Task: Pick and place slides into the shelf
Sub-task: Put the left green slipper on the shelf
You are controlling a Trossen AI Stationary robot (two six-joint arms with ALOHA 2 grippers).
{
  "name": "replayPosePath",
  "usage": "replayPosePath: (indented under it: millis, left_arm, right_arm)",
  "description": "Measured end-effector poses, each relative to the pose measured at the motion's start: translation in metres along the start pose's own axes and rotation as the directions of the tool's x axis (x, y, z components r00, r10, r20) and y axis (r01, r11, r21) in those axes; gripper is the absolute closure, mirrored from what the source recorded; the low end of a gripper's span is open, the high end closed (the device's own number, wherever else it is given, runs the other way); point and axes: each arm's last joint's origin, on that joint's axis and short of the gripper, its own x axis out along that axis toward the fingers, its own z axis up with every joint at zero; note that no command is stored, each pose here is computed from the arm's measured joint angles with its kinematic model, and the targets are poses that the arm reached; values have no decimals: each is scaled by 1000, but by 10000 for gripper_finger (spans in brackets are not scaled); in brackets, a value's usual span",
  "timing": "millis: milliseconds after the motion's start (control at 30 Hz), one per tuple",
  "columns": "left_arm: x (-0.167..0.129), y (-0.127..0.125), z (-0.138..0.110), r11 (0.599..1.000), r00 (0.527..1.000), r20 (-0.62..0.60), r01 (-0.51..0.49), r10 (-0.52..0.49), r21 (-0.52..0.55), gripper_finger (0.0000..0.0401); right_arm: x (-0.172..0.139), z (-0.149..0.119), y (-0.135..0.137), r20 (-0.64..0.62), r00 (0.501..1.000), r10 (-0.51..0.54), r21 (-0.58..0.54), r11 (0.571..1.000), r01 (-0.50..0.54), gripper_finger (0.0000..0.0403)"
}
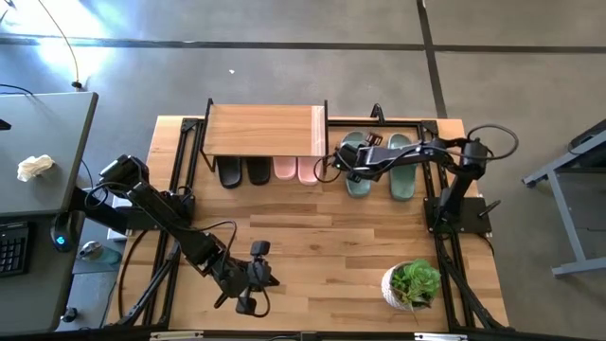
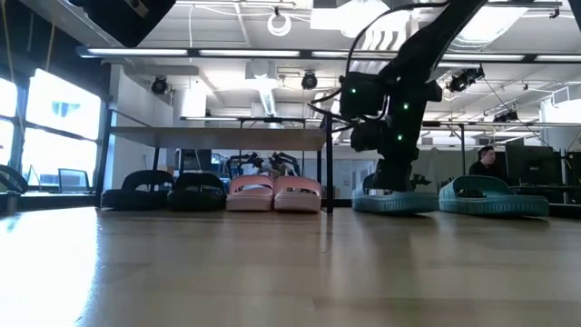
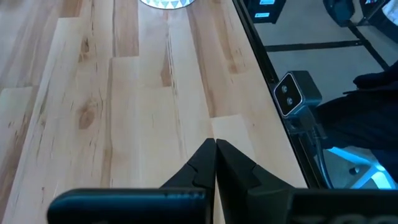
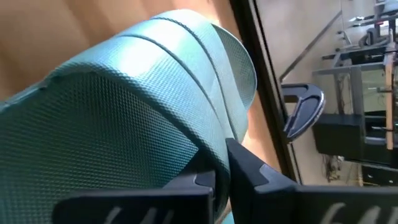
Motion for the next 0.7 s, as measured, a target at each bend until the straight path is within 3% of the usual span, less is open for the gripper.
replayPosePath:
  millis: [433,600,700]
  left_arm:
    - [0,0,1,1000,1000,8,1,-1,-4,400]
    - [0,0,5,1000,998,57,-10,10,4,400]
    - [0,1,10,994,991,111,-83,75,75,400]
  right_arm:
    - [-74,-28,-3,19,998,66,81,994,-68,402]
    - [-110,-45,-9,55,985,166,154,973,-173,402]
    - [-131,-54,-10,102,965,243,199,945,-259,402]
